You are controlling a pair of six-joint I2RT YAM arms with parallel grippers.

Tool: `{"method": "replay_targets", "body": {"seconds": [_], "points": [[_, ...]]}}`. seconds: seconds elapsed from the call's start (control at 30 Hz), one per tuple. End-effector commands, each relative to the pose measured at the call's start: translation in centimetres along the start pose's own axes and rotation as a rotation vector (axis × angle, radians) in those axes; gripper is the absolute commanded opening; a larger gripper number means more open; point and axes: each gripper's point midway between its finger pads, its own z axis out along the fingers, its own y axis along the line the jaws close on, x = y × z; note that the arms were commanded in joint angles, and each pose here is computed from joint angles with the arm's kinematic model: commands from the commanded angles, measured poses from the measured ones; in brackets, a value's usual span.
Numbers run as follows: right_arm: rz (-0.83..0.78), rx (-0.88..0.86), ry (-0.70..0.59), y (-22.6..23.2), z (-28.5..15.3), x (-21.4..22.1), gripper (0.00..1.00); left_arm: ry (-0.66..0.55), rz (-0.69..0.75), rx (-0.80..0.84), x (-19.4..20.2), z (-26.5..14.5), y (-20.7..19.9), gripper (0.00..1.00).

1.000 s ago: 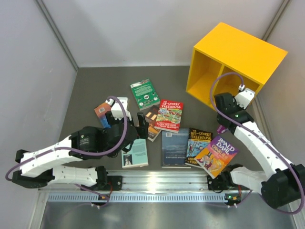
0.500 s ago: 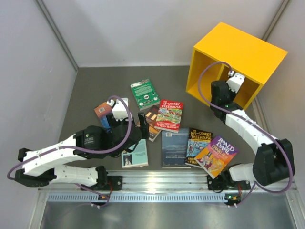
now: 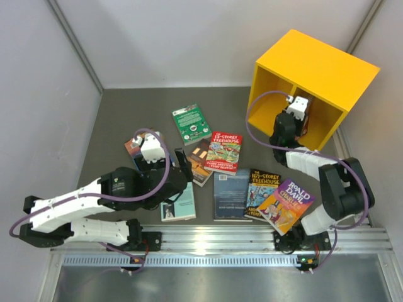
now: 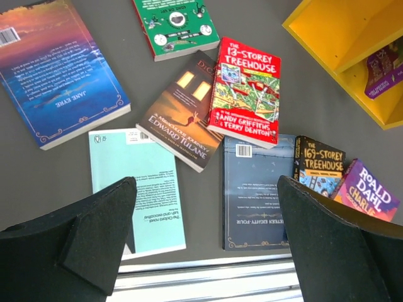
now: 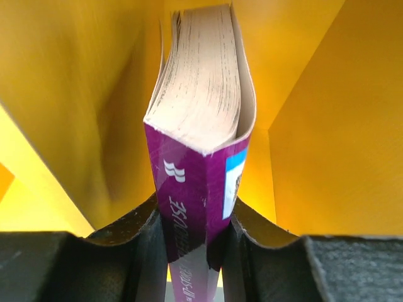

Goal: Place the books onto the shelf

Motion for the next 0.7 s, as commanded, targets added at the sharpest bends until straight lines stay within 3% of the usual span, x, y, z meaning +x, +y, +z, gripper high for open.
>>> {"method": "replay_targets", "body": {"seconds": [0.0,0.67], "points": [[0.165,0.046,-0.224,-0.8,0.7,-4.4,0.00,-0.049,0.008,-0.048,-0.5,0.5,0.6,0.98],[0.208,-0.040,-0.350,5.1,5.5,-0.9,0.00,-0.115,0.056,-0.151,0.6,2.4,1.0,0.99]]}}
